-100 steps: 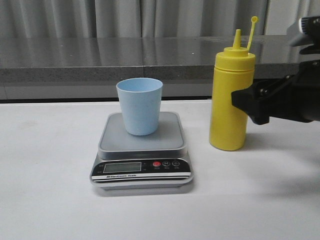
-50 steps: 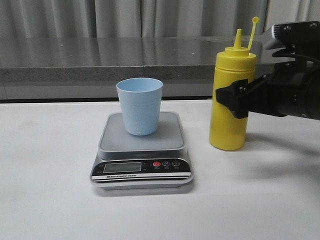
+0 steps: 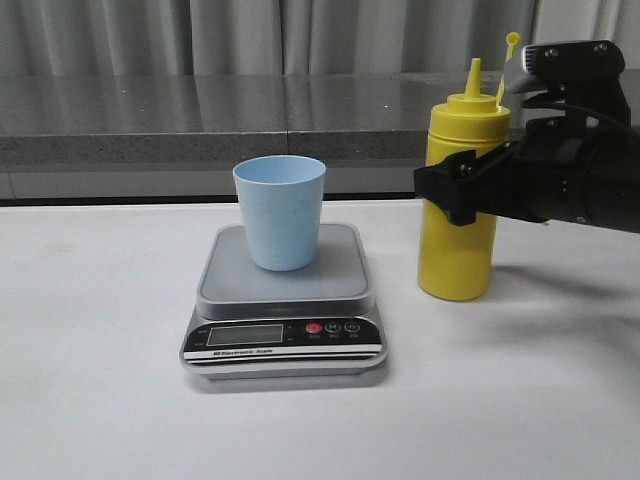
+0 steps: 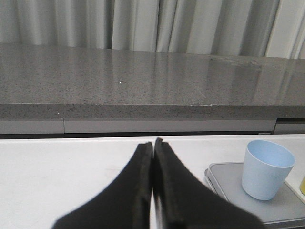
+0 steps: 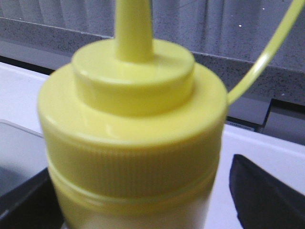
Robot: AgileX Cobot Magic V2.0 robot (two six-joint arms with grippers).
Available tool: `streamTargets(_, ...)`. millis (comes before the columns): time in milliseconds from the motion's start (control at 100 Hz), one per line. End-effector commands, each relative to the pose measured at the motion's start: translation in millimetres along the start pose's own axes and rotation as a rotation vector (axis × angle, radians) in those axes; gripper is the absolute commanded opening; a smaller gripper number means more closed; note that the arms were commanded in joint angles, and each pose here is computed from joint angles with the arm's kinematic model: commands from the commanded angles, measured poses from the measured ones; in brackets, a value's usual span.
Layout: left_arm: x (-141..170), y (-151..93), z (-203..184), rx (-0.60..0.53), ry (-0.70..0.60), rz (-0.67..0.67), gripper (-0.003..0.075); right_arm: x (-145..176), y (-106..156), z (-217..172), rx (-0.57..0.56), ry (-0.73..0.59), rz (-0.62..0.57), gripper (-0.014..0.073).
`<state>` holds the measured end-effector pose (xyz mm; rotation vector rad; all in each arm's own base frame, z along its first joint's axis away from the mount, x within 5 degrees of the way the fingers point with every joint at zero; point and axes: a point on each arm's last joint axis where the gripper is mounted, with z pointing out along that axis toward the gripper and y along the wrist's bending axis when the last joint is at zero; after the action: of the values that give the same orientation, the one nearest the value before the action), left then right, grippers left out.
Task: Pour seasoning into cup on scale with both arms
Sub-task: 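Reach the right gripper to the yellow squeeze bottle and grasp it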
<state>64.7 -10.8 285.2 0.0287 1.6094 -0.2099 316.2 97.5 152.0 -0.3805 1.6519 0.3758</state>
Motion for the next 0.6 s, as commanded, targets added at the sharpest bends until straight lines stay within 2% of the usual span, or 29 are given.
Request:
streamTargets(0, -14.6, -0.8, -1.1, 0.000, -0.088, -0.004, -0.0020, -25.4, 1.1, 2.3, -0.023, -0.130, -0.006, 0.0655)
streamTargets(180, -14.6, -0.8, -1.1, 0.000, -0.088, -0.004, -0.0020, -26.1, 1.6, 3.5, -0.031, -0.127, -0.005, 0.0640)
streamTargets(250, -14.6, -0.8, -1.1, 0.000, -0.088, -0.004, -0.0020, -25.8, 1.6, 3.5, -0.032, -0.124, -0.006, 0.0576)
streamTargets(420, -14.6, -0.8, -1.1, 0.000, -0.088, -0.004, -0.0020, -26.0, 2.8, 3.4, -0.044, -0.126, -0.013, 0.0346)
streamTargets(590, -14.6, -0.8, -1.1, 0.000, -0.088, -0.004, -0.0020, -30.9, 3.7, 2.3, -0.053, -0.160, -0.017, 0.0327)
